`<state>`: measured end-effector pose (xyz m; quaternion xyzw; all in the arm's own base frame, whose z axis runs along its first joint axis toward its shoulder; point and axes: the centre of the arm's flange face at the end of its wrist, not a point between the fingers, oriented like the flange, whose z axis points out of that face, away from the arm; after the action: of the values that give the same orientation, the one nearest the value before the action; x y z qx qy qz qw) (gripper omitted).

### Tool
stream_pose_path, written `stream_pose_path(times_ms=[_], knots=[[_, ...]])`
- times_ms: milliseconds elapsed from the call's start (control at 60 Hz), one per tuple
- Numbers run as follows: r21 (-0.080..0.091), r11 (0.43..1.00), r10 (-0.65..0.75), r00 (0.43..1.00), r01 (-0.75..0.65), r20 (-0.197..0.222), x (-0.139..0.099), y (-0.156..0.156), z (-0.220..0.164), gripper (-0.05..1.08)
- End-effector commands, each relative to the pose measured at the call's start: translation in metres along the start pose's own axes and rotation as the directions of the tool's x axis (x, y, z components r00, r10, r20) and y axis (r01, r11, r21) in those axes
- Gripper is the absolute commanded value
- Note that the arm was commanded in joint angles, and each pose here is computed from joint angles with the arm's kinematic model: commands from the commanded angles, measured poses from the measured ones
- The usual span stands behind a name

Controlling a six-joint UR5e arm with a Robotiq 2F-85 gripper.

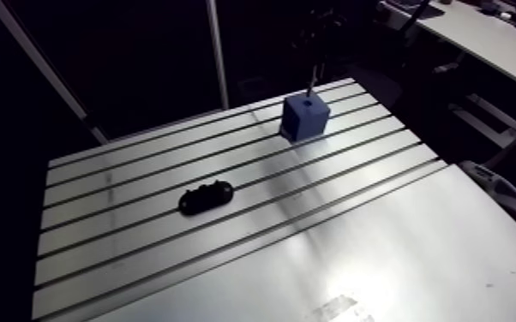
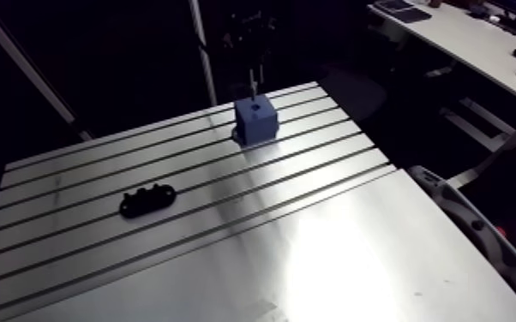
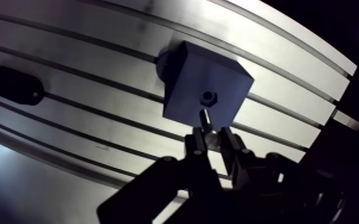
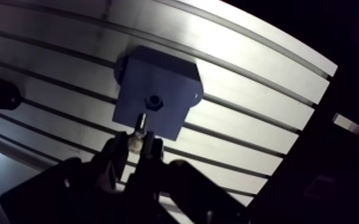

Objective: Pick up the M10 bolt and insert it into the hex recess until seated.

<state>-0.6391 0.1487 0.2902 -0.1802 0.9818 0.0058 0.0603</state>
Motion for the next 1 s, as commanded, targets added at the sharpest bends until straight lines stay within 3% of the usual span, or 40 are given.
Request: stream_pose_path(times_ms=[17,183,367,1000], knots=[[0.004,1.0,-0.001,1.0,0.001,0.004,0.001,0.001,0.004,0.86],[0.007,1.0,0.0,1.0,0.0,0.008,0.002,0.002,0.007,0.86],[-0.015,1.0,-0.004,1.0,0.003,-0.009,0.005,0.004,0.005,0.86],[-0.006,1.0,-0.004,1.0,0.004,0.0,0.008,0.006,0.014,0.86]])
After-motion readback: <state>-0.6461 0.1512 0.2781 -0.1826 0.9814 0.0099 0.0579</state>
